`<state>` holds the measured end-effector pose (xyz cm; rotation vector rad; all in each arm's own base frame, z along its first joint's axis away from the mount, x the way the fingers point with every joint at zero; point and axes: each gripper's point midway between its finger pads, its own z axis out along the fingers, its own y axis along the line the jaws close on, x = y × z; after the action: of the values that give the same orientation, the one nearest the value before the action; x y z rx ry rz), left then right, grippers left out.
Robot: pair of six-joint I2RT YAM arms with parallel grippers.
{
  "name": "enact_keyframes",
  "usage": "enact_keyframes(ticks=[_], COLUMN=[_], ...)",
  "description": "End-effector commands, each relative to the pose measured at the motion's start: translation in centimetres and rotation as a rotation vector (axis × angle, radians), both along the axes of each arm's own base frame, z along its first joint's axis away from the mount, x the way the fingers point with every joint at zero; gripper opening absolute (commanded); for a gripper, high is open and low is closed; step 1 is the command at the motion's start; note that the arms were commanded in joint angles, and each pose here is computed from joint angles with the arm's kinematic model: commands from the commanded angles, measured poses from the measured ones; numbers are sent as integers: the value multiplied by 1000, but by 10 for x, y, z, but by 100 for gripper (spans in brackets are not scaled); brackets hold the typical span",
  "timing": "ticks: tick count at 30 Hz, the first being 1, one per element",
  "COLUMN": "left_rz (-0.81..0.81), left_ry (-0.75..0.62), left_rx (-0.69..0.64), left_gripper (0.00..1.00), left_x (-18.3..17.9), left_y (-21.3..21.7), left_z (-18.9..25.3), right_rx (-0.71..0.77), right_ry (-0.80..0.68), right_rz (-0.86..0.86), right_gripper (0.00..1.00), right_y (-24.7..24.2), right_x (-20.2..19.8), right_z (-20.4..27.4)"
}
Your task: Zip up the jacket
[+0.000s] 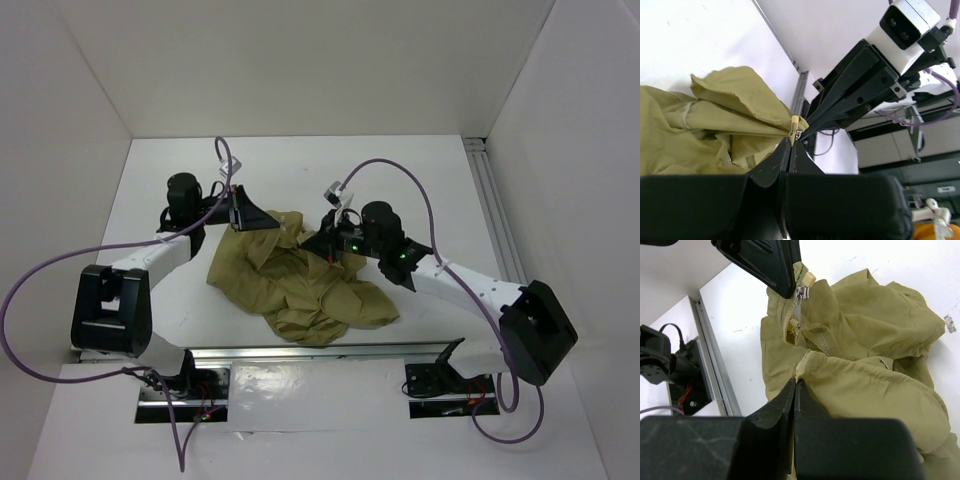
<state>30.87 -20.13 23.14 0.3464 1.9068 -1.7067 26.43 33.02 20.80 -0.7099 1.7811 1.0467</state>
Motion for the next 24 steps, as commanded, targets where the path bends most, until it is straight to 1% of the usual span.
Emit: enact_keyframes(ticks=[1,6,13,14,24], left_rz=[-82,-111,-120,-120,-138], left_ry=[-39,-38,-34,-43,-7], left_rx=[-17,-20,-26,-26,-31], left_gripper=[0,0,0,0,0], left_x=[-7,-12,-14,-14,-19], left_y=[-1,0,0,0,0], left_z=[12,13,16,16,14], right_rx=[42,77,112,123,128], right_ry=[-77,-103,-130,-154,-192], right_rz=[45,55,123,146,178], right_gripper=[0,0,0,0,0], right_y=[-2,0,11,14,22], right_x=[-6,-4,-6,-8,-3], right_z=[18,24,35,43,49])
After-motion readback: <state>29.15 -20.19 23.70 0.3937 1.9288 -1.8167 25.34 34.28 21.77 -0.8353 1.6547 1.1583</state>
